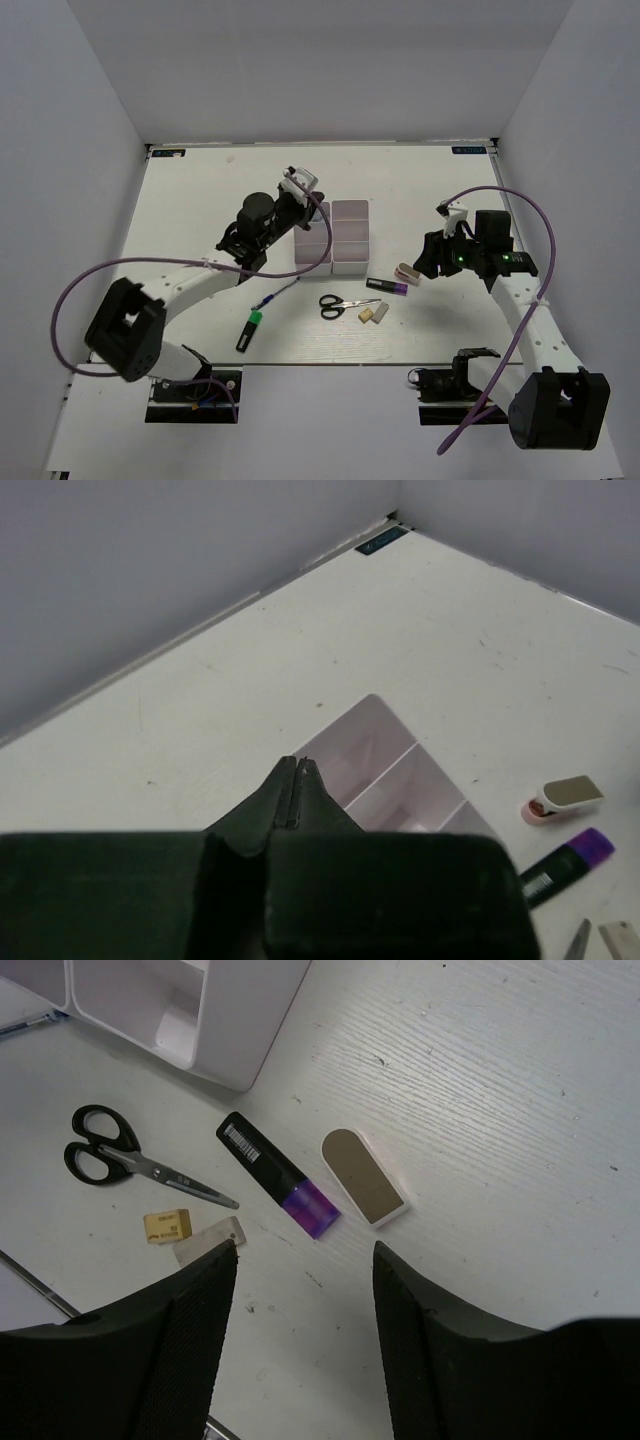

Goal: Sort the stationery into containers
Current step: Place the pen in the storage box, then pick up the pen from the center of the board.

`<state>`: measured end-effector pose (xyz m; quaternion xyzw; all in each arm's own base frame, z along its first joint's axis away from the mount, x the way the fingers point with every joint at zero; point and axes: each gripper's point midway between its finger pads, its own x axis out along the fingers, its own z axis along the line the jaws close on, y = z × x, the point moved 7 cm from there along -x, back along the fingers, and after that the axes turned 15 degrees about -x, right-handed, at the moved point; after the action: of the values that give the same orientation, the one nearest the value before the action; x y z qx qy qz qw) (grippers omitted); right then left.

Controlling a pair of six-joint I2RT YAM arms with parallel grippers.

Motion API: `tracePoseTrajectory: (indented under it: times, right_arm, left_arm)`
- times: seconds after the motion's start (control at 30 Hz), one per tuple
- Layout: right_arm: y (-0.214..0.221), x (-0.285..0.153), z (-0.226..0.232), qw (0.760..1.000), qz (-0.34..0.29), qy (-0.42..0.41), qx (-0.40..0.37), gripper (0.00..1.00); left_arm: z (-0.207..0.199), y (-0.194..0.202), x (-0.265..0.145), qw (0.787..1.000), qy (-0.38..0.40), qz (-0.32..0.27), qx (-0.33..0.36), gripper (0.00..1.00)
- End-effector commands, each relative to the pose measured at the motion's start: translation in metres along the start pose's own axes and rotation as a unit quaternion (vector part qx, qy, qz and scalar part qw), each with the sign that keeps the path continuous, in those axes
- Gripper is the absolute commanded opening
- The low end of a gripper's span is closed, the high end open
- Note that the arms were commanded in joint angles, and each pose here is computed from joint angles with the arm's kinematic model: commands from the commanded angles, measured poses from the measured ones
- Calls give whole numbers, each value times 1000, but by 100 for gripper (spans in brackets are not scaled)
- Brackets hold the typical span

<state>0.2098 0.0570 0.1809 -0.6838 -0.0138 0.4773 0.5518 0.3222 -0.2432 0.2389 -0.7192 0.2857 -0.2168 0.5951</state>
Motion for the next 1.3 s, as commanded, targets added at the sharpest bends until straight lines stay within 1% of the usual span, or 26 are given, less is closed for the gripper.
tracePoseTrajectory:
  times: [0.0, 0.03, 0.07, 0.1, 0.17, 0.2, 0.23, 0.27, 0.3, 0.43, 0.53, 0.57, 0.6, 0.63, 0.67, 0.73, 0.8, 0.93, 0.97, 1.0, 1.1, 1.13, 1.27]
  right_arm:
    - [-3, -1, 1, 1000, -5, -10, -8, 59]
    - [-3, -1, 1, 1000, -4, -12, -8, 59]
    - [-2, -1, 1, 1000, -4, -11, -9, 56]
    - [-3, -1, 1, 1000, -5, -12, -7, 55]
    - [-3, 0, 1, 1000, -4, -16, -8, 55]
    - [-2, 1, 2, 1000, -4, -18, -8, 54]
    - [-2, 0, 2, 1000, -3, -19, -6, 54]
    - [-2, 1, 2, 1000, -5, -19, -8, 54]
    - [-2, 1, 2, 1000, -3, -19, -7, 54]
    - [0, 2, 2, 1000, -1, -20, -5, 54]
    - [-1, 1, 1, 1000, -4, -16, -9, 54]
    - [0, 2, 1, 1000, -3, -17, -10, 54]
    - [0, 3, 1, 1000, -4, -17, -11, 54]
    - [1, 3, 1, 1000, -2, -18, -11, 54]
    - [1, 4, 1, 1000, -3, -19, -12, 54]
    - [1, 4, 0, 1000, -1, -19, -11, 54]
    - [1, 4, -1, 1000, -1, -17, -10, 54]
    - [1, 5, 0, 1000, 1, -20, -10, 55]
    - [2, 4, -1, 1000, 2, -17, -10, 55]
    - [1, 4, -1, 1000, 1, -17, -10, 55]
    - [0, 4, 0, 1000, -1, -18, -11, 55]
    - [0, 3, 0, 1000, -2, -18, -10, 56]
    - [-1, 2, 0, 1000, -2, -18, -13, 56]
  left_arm:
    - [-19, -29, -33, 1000, 4, 3, 2, 0]
    - [-19, -20, -40, 999, -6, 35, -1, 0]
    - [-22, -15, -51, 998, -8, 58, -2, 0]
    - [-22, -13, -62, 997, -12, 75, 0, 0]
    - [-19, 4, -76, 994, -26, 109, 2, 0]
    - [-20, -2, -88, 994, -29, 108, 5, 0]
    - [-18, 2, -93, 993, -38, 110, 3, 0]
    - [-16, 10, -100, 990, -46, 132, 1, 0]
    - [-16, 11, -111, 991, -47, 128, 2, 0]
    - [-15, 25, -130, 988, -54, 146, -14, 0]
    - [-14, 43, -146, 979, -59, 193, -20, 0]
    - [-14, 48, -149, 977, -58, 204, -20, 3]
    - [-14, 54, -153, 974, -54, 220, -19, 9]
    - [-14, 60, -157, 970, -52, 236, -19, 34]
    - [-15, 67, -159, 967, -40, 251, -17, 44]
    - [-15, 86, -164, 959, -18, 282, -10, 55]
    - [-13, 96, -163, 955, -9, 298, 1, 56]
    - [-7, 118, -154, 936, 5, 350, 35, 55]
    - [-5, 117, -151, 937, -1, 348, 42, 55]
    - [-3, 123, -149, 933, -4, 358, 44, 55]
    - [5, 130, -140, 930, -10, 364, 60, 52]
    - [7, 133, -136, 927, -13, 370, 61, 52]
    - [16, 141, -130, 919, -30, 391, 49, 51]
